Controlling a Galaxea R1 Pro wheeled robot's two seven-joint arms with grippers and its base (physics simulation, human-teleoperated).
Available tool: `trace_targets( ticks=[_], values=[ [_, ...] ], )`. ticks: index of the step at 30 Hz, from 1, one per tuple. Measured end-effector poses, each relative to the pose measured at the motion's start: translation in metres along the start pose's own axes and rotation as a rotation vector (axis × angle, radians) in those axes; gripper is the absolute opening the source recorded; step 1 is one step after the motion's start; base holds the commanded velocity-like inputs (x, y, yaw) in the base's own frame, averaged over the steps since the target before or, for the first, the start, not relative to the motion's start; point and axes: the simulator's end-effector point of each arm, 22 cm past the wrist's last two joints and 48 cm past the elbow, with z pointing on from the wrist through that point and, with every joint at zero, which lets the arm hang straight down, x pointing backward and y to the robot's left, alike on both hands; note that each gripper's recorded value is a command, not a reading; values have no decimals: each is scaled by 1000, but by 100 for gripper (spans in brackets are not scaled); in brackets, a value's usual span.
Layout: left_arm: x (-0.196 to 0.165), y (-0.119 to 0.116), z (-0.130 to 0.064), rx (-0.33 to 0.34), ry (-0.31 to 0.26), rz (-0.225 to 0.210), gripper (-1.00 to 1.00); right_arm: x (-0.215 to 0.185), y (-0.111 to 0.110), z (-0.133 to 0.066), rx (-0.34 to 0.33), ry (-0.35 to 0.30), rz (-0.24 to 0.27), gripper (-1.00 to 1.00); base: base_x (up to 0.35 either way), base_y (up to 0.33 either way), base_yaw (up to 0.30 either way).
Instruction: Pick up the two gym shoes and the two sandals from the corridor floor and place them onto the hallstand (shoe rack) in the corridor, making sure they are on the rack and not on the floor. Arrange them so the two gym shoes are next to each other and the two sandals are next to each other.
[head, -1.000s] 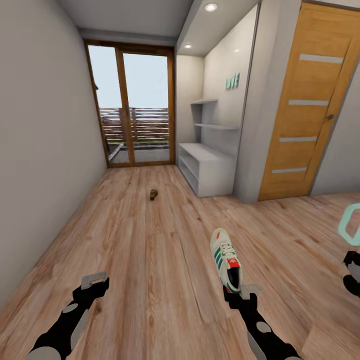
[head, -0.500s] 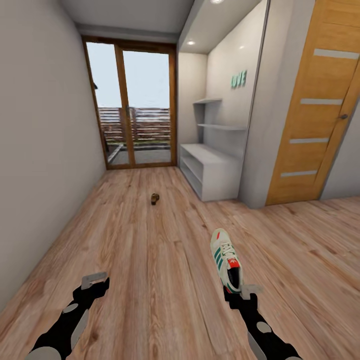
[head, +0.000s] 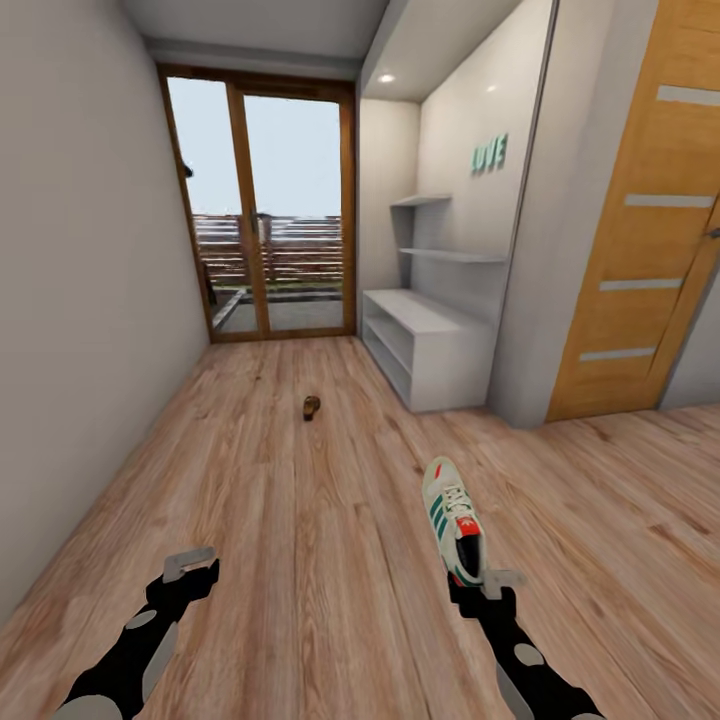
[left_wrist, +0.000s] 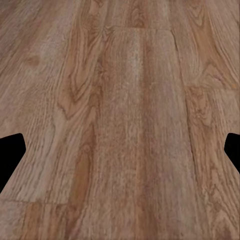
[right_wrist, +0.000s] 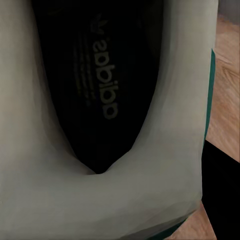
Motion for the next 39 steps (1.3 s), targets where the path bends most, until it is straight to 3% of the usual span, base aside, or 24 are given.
trace_targets(
  ticks=[7, 33, 39],
  values=[
    [6, -9, -1, 11, 10, -4, 100, 0, 2, 0, -5, 0, -1, -100, 342, 1, 0],
    [6, -9, -1, 11, 11, -4, 100, 0, 3, 0, -5, 0, -1, -100, 342, 13, 0],
    [5, -10, -1, 12, 9, -4, 100, -1, 3, 0, -4, -2, 0, -100, 342, 103, -155]
  ],
)
